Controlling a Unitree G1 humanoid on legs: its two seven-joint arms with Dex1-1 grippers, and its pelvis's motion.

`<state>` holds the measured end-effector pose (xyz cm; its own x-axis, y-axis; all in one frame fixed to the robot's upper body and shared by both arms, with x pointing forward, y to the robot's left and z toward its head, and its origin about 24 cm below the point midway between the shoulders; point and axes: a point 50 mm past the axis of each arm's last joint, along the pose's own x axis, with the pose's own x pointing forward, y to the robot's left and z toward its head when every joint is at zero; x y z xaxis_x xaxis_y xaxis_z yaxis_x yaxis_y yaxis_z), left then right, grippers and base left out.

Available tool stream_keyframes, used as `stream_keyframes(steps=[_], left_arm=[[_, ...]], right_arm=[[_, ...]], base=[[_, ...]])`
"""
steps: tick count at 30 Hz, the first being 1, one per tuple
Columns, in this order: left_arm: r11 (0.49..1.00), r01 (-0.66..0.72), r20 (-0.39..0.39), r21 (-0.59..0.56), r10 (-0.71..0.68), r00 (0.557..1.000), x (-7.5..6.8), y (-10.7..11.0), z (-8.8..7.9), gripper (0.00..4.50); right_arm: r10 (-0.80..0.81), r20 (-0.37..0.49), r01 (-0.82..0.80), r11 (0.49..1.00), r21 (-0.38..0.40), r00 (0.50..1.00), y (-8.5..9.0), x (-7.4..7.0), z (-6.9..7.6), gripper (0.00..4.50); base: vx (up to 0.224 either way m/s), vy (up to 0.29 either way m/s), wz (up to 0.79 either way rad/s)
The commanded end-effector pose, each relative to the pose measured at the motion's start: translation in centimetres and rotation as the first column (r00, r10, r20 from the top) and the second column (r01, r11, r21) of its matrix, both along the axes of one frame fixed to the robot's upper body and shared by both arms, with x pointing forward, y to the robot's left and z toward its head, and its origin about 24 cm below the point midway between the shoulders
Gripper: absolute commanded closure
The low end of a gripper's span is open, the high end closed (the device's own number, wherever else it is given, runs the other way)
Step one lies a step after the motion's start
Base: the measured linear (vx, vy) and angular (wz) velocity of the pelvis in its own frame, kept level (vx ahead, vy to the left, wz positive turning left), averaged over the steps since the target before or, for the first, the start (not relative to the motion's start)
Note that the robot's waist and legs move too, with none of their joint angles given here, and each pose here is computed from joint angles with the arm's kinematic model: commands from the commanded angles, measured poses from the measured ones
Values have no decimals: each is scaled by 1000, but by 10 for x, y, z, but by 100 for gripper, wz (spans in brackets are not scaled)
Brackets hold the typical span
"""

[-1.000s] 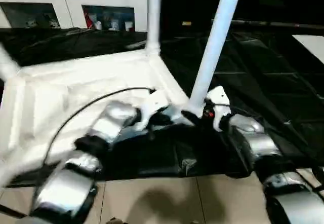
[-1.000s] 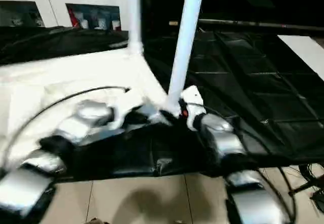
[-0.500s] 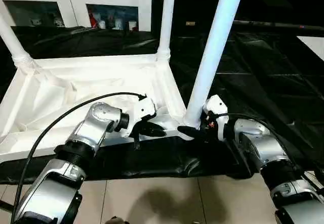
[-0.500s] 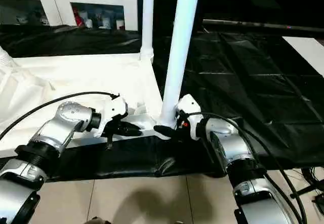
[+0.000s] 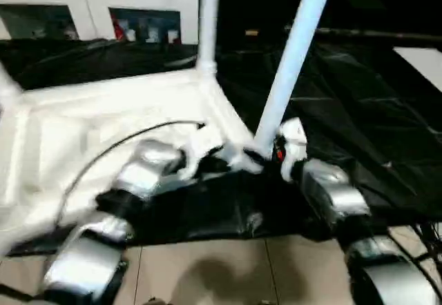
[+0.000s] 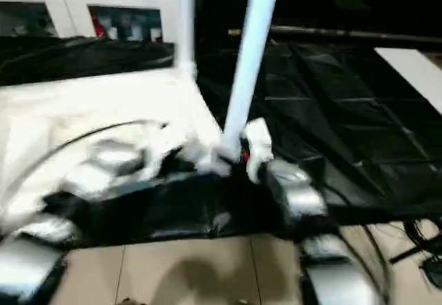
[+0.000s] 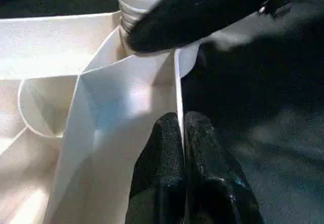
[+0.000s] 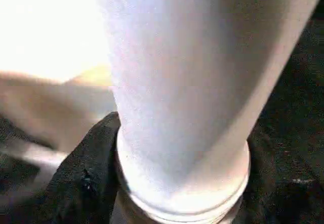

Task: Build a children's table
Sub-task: Rotate leg to tighten

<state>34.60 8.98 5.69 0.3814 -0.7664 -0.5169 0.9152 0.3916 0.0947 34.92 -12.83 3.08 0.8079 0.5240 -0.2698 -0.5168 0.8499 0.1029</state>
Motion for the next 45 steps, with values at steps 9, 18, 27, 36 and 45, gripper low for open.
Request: stream_keyframes(steps=[9,18,27,36,45], left_arm=[[986,-167,34,4,167,985,7,-39,-9,450],[997,-78,40,-21,78,996,4,-26,-8,450],[983,171,-40,-59,-174,984,-16,13,-8,450],[944,321,-110,-72,-327,938,-28,35,1,450],[942,327,-110,-81,-334,936,-29,35,3,450]], right_arm=[[-285,-40,280,955,-99,958,14,7,-15,175],[-111,34,112,994,-14,993,14,9,-2,78],[287,76,-280,956,-93,955,-16,-11,8,60],[494,26,-489,865,-111,869,-28,-29,12,60],[533,7,-531,844,-78,846,-23,-35,11,118]], base=[[0,0,0],[0,0,0],[0,0,0],[0,0,0],[0,0,0]])
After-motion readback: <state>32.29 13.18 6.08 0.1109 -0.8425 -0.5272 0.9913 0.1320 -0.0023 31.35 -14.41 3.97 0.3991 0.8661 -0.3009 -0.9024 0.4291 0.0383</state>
